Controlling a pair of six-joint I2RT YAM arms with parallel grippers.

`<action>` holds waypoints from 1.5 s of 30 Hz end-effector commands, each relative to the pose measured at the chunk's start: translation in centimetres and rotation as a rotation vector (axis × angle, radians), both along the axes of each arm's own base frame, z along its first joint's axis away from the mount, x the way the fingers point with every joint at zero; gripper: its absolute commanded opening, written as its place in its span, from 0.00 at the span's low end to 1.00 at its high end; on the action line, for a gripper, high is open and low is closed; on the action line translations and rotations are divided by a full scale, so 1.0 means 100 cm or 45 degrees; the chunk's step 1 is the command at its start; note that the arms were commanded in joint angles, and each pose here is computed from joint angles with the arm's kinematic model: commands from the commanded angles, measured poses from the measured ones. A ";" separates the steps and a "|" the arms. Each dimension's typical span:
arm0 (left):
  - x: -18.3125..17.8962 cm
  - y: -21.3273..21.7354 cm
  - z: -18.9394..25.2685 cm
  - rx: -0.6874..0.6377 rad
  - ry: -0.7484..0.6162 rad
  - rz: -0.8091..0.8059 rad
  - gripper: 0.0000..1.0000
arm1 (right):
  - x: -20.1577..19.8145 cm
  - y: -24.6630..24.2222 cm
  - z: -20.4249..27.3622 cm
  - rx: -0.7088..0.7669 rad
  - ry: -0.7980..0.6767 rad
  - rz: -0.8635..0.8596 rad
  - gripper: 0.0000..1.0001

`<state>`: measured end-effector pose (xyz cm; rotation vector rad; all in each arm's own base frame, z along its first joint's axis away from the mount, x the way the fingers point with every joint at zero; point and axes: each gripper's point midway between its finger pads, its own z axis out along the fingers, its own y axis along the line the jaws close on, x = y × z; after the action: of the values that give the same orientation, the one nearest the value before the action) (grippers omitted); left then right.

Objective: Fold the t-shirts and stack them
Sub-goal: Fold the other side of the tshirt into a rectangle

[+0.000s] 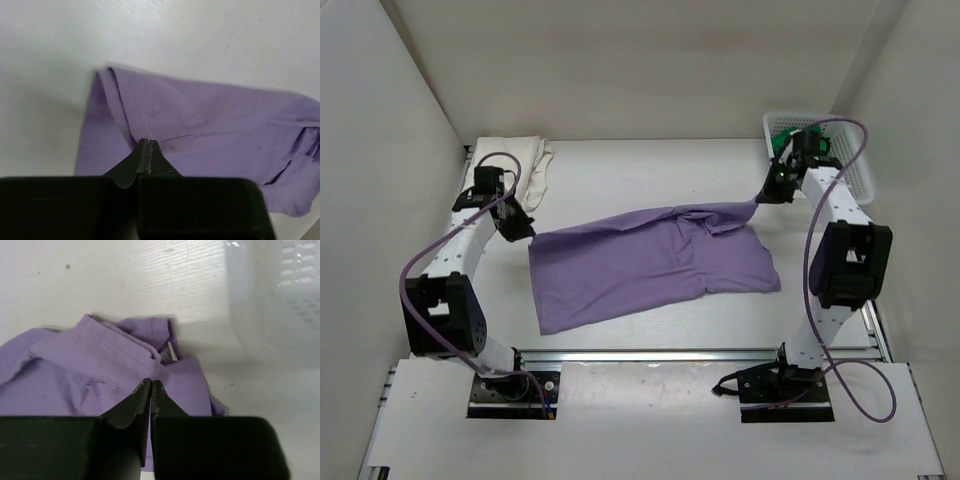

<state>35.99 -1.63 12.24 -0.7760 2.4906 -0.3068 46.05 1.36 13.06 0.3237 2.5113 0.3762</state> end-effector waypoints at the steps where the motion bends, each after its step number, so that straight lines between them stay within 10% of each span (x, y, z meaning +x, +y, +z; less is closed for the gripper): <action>1: -0.014 0.009 0.019 0.047 -0.075 0.011 0.00 | -0.014 -0.017 0.032 0.025 -0.170 -0.066 0.00; 36: -0.119 0.019 -0.058 0.209 0.264 0.018 0.00 | -0.150 -0.050 -0.032 0.103 -0.006 -0.358 0.00; 45: -0.115 0.015 -0.058 0.185 0.282 0.010 0.46 | -0.161 -0.055 -0.050 0.116 0.077 -0.394 0.07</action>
<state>23.70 0.02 5.30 -0.8162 2.7180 -0.0359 28.85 -3.82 6.81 0.7985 2.4897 0.3913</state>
